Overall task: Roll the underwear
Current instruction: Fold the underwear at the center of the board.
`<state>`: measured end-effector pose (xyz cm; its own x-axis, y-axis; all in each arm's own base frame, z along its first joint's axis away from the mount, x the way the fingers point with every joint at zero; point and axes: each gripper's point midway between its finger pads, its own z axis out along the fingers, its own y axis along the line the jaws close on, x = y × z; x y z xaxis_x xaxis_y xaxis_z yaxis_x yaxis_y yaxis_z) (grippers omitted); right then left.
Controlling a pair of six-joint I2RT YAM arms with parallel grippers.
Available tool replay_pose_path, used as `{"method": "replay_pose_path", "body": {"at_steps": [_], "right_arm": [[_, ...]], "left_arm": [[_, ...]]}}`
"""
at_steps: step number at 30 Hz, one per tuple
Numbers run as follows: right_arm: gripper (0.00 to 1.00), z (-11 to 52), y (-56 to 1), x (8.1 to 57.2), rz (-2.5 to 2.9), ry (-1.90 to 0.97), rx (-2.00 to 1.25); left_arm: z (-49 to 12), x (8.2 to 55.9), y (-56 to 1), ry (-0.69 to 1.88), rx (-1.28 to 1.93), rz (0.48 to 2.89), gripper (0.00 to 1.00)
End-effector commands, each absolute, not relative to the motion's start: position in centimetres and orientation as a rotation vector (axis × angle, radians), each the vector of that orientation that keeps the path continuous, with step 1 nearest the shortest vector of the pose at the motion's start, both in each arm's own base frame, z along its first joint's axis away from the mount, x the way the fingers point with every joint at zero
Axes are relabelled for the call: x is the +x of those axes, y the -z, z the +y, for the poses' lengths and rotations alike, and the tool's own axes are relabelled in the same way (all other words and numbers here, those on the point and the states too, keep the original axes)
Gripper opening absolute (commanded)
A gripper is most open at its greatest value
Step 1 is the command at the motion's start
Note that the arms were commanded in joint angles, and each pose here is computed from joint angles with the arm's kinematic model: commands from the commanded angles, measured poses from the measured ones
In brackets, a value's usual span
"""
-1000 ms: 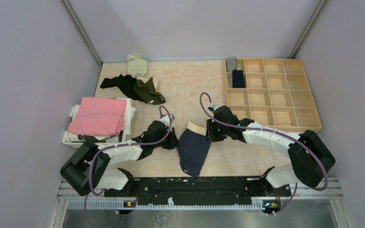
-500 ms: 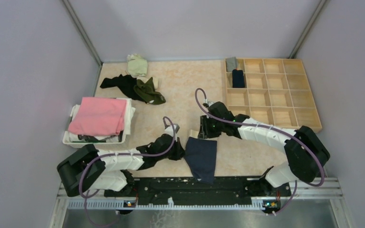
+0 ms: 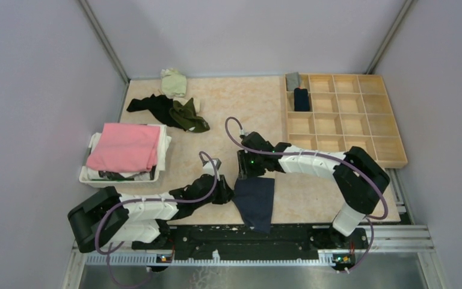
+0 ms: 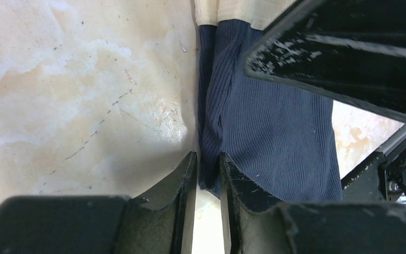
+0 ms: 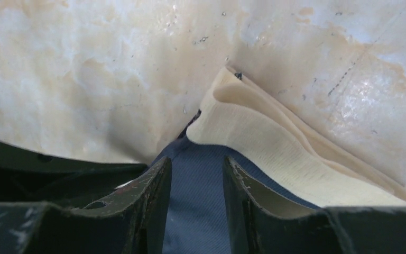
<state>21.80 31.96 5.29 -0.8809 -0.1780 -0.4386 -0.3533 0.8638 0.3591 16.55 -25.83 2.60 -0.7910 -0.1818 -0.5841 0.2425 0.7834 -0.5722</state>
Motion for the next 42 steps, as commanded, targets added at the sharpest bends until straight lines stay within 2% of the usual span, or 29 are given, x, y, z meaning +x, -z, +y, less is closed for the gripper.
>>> {"method": "replay_pose_path", "body": {"at_steps": [1, 13, 21, 28, 42], "right_arm": [[0.41, 33.4, -5.8, 23.7, 2.614, -0.582, -0.356], [0.41, 33.2, -2.2, 24.3, 2.705, -0.428, -0.402], [0.44, 33.2, -5.9, 25.5, 2.651, -0.396, -0.404], [0.48, 33.7, -8.6, 26.1, 2.632, -0.393, -0.392], [0.44, 34.5, -5.3, 26.3, 2.745, -0.253, -0.397]], "left_arm": [[-24.7, 16.0, -1.6, 0.837, 0.026, 2.341, 0.30], [-23.9, 14.8, -0.4, 0.848, 0.047, 2.362, 0.37], [-23.8, 14.5, -0.3, 0.856, 0.052, 2.364, 0.47], [-23.4, 14.4, -0.4, 0.860, 0.036, 2.350, 0.51], [-23.4, 14.2, -0.1, 0.859, 0.049, 2.361, 0.53]]}}
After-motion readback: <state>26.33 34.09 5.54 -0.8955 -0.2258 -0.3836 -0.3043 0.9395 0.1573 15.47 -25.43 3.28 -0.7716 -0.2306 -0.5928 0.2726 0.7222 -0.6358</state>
